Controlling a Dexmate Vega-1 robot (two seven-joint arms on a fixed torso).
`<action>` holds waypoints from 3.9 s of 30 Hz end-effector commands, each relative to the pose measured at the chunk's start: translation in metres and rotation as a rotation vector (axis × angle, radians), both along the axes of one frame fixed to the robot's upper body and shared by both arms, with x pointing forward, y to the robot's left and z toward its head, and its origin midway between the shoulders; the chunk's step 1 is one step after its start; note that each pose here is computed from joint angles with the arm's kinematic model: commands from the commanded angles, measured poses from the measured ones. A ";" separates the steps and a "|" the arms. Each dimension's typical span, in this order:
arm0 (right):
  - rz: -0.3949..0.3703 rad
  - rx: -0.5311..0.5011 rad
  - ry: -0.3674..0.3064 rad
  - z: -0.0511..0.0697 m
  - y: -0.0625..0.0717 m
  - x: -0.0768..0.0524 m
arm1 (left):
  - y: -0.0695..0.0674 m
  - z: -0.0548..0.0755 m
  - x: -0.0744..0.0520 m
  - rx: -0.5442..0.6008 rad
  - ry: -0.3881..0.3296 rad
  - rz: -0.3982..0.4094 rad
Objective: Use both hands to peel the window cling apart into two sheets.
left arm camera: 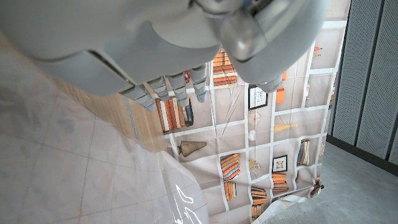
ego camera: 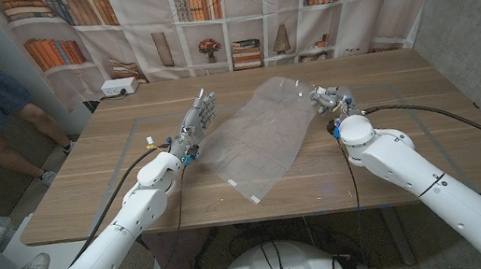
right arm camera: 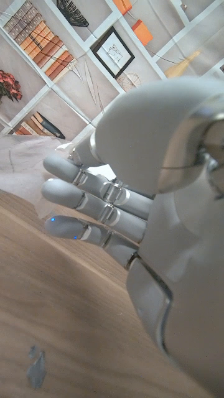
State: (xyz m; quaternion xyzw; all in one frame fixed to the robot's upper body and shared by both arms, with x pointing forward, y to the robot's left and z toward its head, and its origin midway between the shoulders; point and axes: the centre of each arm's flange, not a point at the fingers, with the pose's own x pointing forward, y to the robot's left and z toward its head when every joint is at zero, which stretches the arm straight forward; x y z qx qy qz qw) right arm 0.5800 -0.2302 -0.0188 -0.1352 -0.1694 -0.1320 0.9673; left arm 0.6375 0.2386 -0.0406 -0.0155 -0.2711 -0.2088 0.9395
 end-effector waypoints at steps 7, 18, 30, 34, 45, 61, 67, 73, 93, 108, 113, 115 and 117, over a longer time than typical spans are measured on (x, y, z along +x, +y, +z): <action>0.002 -0.005 -0.087 0.027 -0.009 -0.002 | -0.008 0.011 -0.003 0.001 -0.029 -0.007; -0.015 -0.040 -0.132 0.035 -0.011 -0.005 | -0.009 0.023 -0.009 0.014 -0.062 -0.006; -0.036 -0.140 -0.197 0.048 -0.019 -0.009 | -0.016 0.029 -0.011 0.036 -0.074 -0.018; -0.063 -0.211 -0.237 0.055 -0.020 -0.014 | -0.018 0.033 -0.012 0.039 -0.083 -0.018; -0.117 -0.320 -0.345 0.069 -0.018 -0.023 | -0.022 0.038 -0.010 0.047 -0.086 -0.018; -0.165 -0.400 -0.503 0.083 -0.014 -0.021 | -0.022 0.044 -0.008 0.055 -0.093 -0.014; -0.137 -0.386 -0.541 0.091 -0.017 -0.019 | -0.022 0.043 -0.007 0.051 -0.088 -0.016; -0.075 -0.371 -0.566 0.098 -0.022 -0.015 | -0.022 0.042 -0.008 0.051 -0.086 -0.015; -0.020 -0.272 -0.603 0.099 -0.035 -0.009 | -0.020 0.044 -0.013 0.062 -0.091 -0.012; -0.038 -0.289 -0.659 0.102 -0.037 -0.015 | -0.016 0.088 -0.039 0.133 -0.198 -0.012; -0.028 -0.332 -0.669 0.104 -0.030 -0.021 | -0.023 0.100 -0.042 0.189 -0.225 -0.041; -0.037 -0.355 -0.672 0.106 -0.027 -0.024 | -0.025 0.102 -0.043 0.199 -0.224 -0.053; -0.038 -0.376 -0.671 0.106 -0.025 -0.025 | -0.027 0.103 -0.044 0.203 -0.234 -0.052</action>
